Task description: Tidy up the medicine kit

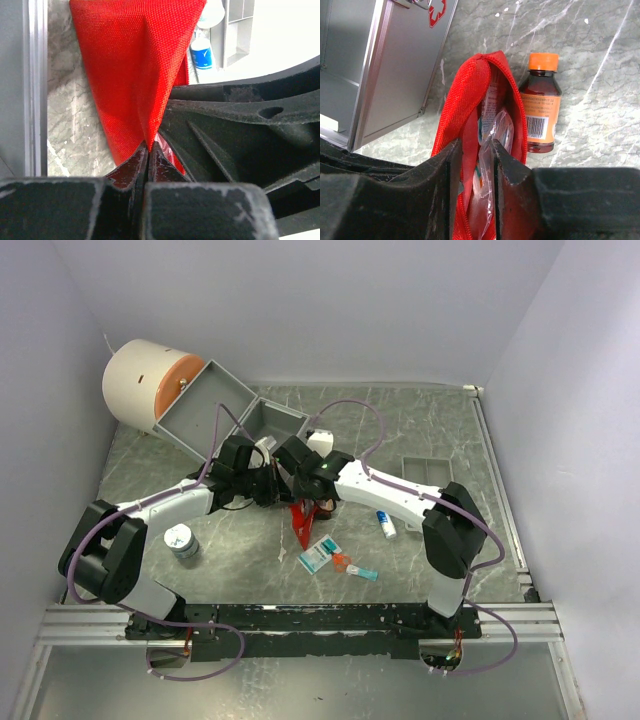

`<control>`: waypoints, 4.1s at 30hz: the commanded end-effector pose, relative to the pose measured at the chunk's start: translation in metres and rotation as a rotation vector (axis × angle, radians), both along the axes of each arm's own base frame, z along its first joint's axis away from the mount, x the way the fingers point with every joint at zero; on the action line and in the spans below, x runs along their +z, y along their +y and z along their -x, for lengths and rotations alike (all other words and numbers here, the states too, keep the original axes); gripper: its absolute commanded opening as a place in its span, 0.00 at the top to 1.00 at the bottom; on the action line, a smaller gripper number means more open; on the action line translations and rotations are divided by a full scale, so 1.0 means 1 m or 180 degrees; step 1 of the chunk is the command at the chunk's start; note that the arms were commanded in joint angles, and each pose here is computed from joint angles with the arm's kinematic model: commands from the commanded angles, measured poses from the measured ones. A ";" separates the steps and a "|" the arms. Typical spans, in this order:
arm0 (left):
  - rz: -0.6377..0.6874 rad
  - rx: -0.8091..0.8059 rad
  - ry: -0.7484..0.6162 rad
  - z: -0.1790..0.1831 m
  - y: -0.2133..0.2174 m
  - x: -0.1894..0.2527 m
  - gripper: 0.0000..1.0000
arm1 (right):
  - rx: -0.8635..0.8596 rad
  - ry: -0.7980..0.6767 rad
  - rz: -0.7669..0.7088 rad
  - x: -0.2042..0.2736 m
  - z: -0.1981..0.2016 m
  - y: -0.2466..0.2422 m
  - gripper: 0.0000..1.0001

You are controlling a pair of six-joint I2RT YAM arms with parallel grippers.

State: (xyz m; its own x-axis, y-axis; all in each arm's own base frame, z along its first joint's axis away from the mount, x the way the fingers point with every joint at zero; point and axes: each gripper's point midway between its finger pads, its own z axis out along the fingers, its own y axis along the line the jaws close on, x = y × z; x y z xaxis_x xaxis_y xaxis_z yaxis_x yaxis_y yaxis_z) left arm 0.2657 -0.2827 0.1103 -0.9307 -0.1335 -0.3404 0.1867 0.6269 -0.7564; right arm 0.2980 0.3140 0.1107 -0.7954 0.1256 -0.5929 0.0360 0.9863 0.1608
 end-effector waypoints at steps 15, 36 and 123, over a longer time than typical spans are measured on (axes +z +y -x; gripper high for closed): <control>0.0039 -0.0133 -0.0038 -0.001 -0.007 0.006 0.93 | -0.0107 0.0028 -0.0015 -0.003 0.006 -0.023 0.68; 0.0025 -0.0161 -0.0024 0.000 -0.007 0.004 0.93 | 0.0128 0.0130 -0.0174 -0.010 0.009 -0.009 0.54; -0.0160 -0.0205 -0.0104 -0.002 -0.002 0.009 0.93 | 0.0349 -0.0500 -0.0808 0.058 0.037 -0.015 0.63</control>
State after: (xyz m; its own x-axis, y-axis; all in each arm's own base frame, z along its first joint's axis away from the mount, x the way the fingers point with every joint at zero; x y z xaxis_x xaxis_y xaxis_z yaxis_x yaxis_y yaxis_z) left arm 0.2665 -0.2824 0.1065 -0.9392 -0.0859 -0.3323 0.1992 0.6521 -0.7315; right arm 0.2636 0.3124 0.1478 -0.7498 0.1430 -0.6461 -0.1179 0.9318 0.3432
